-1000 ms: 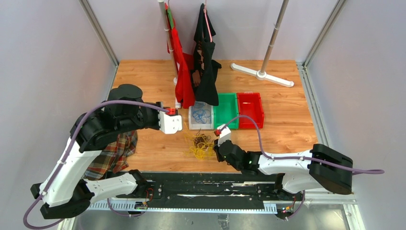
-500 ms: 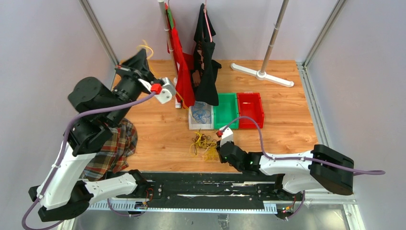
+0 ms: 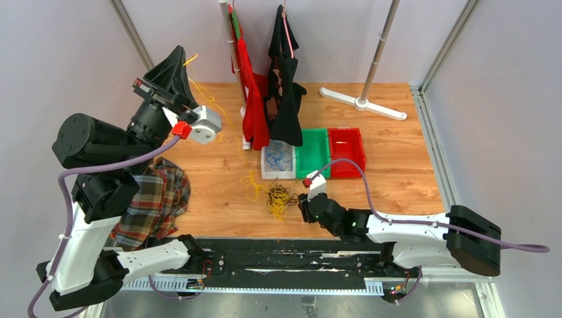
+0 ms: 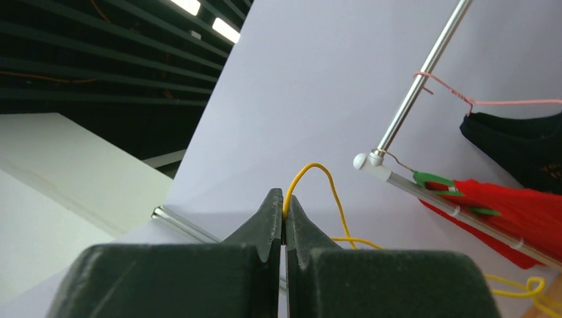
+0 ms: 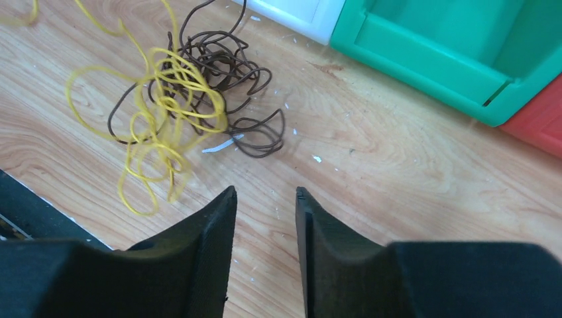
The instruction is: Untangle the cables
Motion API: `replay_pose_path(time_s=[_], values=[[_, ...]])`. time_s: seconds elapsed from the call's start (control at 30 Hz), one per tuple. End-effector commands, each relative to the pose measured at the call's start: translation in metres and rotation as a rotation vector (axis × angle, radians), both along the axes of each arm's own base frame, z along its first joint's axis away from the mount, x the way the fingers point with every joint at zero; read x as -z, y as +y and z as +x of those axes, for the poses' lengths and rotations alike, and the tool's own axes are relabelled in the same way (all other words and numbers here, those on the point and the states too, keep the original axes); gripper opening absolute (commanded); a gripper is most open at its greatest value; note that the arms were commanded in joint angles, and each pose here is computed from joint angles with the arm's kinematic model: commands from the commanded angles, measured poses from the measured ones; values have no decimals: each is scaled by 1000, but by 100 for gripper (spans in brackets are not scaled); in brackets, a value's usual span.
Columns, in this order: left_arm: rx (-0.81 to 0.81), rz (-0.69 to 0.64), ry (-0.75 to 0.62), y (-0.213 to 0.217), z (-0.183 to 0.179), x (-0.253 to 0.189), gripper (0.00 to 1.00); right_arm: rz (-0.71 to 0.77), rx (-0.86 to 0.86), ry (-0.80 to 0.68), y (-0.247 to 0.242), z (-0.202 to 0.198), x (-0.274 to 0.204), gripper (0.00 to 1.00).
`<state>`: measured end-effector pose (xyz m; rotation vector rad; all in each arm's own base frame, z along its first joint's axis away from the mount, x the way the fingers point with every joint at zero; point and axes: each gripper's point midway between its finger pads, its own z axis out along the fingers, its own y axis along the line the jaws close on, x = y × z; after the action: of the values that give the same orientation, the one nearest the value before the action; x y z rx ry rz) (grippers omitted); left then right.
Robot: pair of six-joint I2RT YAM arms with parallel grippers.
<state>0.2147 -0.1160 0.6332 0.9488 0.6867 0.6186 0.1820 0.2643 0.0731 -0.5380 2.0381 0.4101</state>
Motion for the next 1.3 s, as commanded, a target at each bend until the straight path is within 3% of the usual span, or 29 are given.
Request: replay_pose_path(time_s=[0.0, 0.13, 0.3, 0.7, 1.0, 1.27], values=[[96, -136, -106, 0, -19, -44, 1, -20, 34, -49, -7, 11, -20, 45], [195, -126, -91, -13, -27, -44, 1, 40, -33, -102, 10, 12, -59, 56], [228, -103, -73, -22, -27, -34, 1, 172, -231, -155, 74, 2, -117, 63], [227, -89, -60, -18, -31, -40, 0, 226, -395, -300, 186, 16, -171, 64], [176, -138, -230, 4, -49, -83, 1, 118, -374, -148, 197, 32, -82, 41], [127, -171, -442, 31, -82, -139, 0, 10, -354, -51, 182, 27, -7, 29]])
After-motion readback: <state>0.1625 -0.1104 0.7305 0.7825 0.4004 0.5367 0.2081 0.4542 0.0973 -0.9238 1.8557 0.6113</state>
